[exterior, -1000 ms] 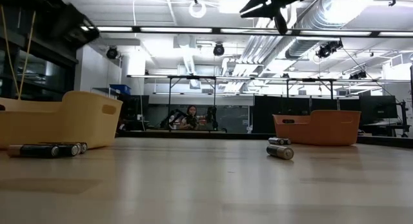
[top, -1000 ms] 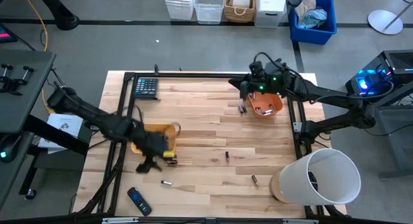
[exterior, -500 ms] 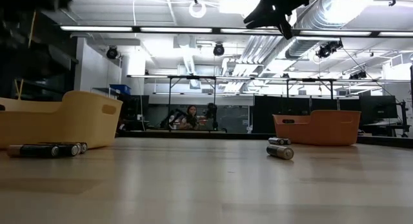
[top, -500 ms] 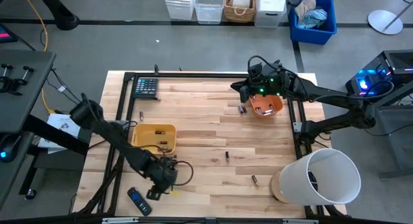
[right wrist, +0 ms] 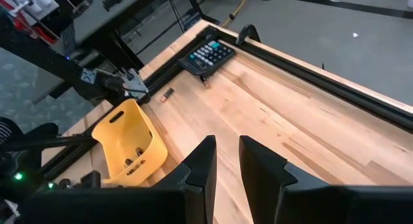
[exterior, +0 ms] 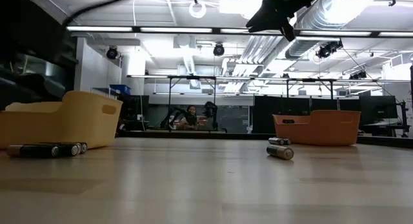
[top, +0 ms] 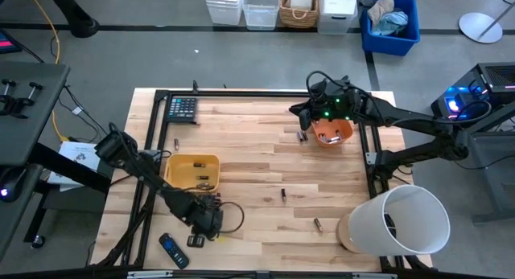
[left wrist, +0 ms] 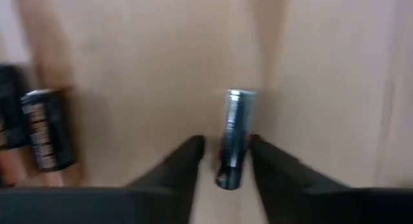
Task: Sort batteries
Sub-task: Put the silver battery into the orange bin
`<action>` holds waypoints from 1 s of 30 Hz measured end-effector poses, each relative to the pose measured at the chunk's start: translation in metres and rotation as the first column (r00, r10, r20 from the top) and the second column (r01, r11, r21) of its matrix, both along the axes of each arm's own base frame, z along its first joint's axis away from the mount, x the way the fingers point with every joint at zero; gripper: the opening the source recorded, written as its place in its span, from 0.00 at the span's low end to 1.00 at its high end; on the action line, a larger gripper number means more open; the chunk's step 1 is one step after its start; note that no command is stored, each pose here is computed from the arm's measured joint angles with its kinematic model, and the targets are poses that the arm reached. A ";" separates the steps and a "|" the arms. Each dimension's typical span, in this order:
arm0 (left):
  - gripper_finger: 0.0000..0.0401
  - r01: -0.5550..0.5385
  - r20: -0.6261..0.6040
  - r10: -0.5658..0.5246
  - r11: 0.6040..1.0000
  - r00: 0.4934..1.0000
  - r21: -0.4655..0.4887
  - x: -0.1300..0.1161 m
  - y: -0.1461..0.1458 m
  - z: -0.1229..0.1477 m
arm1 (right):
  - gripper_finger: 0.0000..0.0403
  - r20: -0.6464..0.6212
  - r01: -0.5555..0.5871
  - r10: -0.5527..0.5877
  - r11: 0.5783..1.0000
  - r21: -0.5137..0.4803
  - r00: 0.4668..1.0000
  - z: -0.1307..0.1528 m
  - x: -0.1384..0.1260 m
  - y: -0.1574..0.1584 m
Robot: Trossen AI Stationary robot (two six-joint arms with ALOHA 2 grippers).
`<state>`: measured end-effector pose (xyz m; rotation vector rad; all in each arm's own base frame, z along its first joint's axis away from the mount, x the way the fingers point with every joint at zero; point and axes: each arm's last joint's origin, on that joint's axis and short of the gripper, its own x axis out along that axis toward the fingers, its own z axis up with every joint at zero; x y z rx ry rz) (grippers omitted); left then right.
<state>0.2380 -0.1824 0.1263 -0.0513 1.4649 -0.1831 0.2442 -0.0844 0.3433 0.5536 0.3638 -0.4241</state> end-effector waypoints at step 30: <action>0.07 -0.324 0.847 0.235 0.943 0.476 -0.079 0.115 0.338 0.143 | 0.15 0.374 0.130 -0.118 0.991 -0.007 0.920 0.046 -0.020 -0.011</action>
